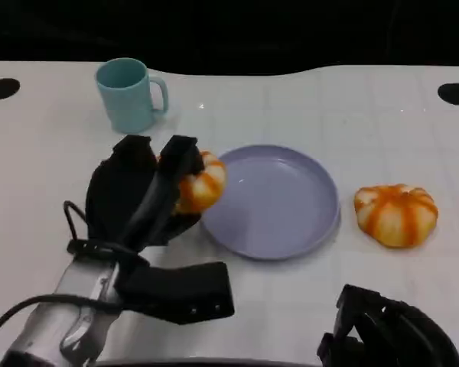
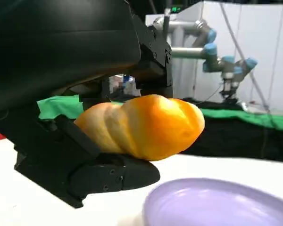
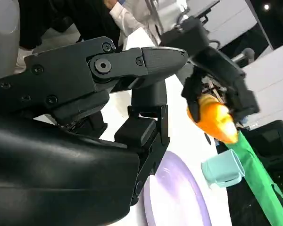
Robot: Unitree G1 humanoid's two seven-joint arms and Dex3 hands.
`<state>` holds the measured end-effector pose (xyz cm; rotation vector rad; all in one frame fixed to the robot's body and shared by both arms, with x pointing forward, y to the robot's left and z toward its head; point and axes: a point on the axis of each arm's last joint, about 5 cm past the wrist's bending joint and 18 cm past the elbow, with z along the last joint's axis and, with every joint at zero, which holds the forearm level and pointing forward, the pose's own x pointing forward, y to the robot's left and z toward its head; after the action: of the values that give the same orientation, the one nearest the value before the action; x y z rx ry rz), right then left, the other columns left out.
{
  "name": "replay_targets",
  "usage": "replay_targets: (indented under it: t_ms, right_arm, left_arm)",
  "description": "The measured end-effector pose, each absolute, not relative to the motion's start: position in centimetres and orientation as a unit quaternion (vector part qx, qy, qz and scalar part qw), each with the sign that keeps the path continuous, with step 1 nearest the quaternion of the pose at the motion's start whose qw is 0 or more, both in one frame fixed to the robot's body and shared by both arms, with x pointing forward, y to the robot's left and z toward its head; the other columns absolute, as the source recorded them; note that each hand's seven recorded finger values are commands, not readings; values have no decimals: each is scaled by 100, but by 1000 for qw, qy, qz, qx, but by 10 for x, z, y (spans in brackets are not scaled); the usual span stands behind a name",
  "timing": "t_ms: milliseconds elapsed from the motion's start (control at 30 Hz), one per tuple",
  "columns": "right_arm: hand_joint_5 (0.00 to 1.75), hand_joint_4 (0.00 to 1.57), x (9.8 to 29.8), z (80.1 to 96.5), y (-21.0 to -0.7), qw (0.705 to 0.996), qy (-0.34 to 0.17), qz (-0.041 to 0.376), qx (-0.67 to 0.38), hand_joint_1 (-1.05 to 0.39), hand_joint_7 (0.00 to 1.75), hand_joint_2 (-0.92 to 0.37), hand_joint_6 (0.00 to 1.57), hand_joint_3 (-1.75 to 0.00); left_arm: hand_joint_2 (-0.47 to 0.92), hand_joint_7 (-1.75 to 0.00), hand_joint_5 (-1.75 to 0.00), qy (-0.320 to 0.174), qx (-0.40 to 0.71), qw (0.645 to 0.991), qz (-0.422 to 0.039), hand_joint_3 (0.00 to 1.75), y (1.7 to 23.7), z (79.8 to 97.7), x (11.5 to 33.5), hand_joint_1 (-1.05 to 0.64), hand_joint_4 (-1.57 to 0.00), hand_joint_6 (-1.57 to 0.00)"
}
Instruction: Grasp the bread from the table and place it into the plate.
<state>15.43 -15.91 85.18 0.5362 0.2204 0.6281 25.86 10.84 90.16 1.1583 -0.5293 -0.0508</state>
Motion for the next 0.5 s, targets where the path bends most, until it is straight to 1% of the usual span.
replay_targets:
  t_ms: [67,133,233,333,500]
  right_arm:
    - [159,88,154,852,-159,910,108,305,260,-71,137,-92,78,-22]
    - [158,88,154,852,-158,909,108,306,260,-71,136,-92,78,-22]
    - [157,88,154,851,-158,909,109,308,260,-71,136,-92,78,-22]
    - [157,88,153,851,-157,908,110,310,260,-72,136,-92,78,-22]
    - [157,87,152,852,-156,907,111,314,258,-72,138,-92,78,-22]
  left_arm:
    - [41,-175,-175,-245,532,809,-39,107,102,905,264,-10,-88,-71]
    - [38,-175,-175,-249,528,810,-53,114,94,906,270,-11,-90,-72]
    - [33,-175,-175,-259,519,811,-76,115,82,905,276,-14,-92,-74]
    - [37,-175,-175,-260,513,813,-93,116,71,902,280,-17,-92,-73]
    - [43,-175,-175,-254,507,816,-113,115,57,905,285,-20,-93,-71]
